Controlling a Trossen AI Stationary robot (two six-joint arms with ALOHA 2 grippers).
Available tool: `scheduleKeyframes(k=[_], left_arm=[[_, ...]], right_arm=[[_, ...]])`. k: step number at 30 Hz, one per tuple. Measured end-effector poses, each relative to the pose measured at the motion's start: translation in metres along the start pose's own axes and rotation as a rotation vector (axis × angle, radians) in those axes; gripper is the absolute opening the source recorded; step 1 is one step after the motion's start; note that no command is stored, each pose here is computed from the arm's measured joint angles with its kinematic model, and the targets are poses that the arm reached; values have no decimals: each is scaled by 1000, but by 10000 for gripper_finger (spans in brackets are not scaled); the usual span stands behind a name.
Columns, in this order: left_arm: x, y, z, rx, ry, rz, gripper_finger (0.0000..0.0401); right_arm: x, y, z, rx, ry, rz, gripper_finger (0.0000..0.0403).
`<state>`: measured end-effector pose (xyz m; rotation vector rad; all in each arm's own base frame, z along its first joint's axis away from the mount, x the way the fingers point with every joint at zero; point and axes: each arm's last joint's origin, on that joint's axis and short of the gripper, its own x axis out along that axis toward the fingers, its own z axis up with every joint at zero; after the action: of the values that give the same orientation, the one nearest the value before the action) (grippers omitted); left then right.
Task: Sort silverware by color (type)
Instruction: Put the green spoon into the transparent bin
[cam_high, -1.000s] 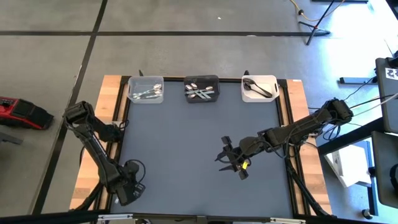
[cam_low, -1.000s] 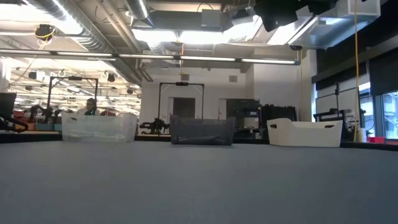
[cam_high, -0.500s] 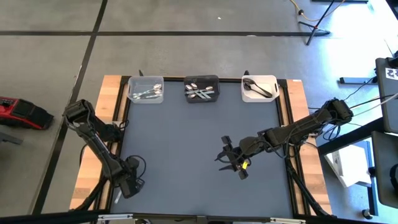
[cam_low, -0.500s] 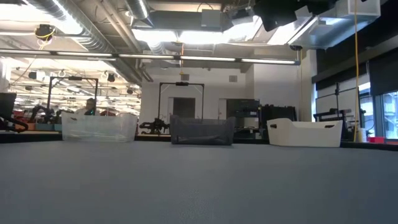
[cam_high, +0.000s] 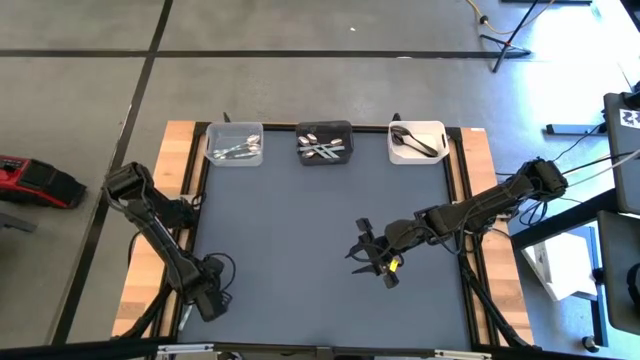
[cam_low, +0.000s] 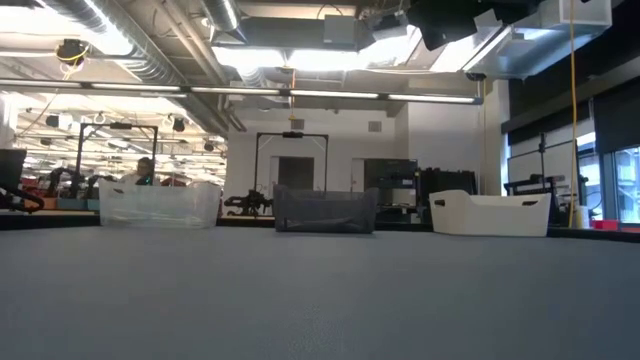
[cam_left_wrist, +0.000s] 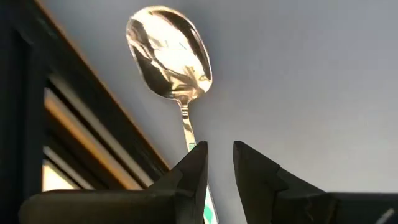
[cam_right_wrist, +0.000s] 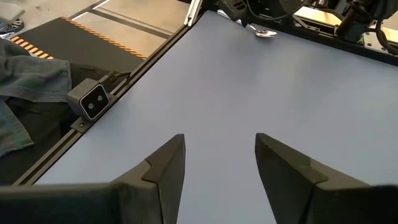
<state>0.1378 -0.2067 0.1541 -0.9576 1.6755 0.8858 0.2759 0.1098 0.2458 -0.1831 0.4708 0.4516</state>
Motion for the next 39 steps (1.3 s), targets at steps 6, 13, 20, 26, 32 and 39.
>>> scheduleKeyframes(k=[6, 13, 20, 26, 32, 39], left_arm=[[-1, 4, 1, -28, 5, 45, 71], [21, 12, 10, -1, 87, 51, 71], [32, 18, 17, -6, 175, 89, 71], [29, 12, 21, 90, 132, 25, 32], [24, 7, 21, 126, 82, -9, 18], [2, -11, 15, 244, -65, -105, 25]], right_arm=[[0, 0, 0, 0, -2, 0, 182], [0, 0, 1, -2, -6, -1, 182], [0, 0, 1, -5, -7, -1, 182], [0, 0, 1, -5, -7, -1, 182], [0, 0, 0, -5, -5, -1, 182], [0, 0, 0, -4, 3, 0, 182]])
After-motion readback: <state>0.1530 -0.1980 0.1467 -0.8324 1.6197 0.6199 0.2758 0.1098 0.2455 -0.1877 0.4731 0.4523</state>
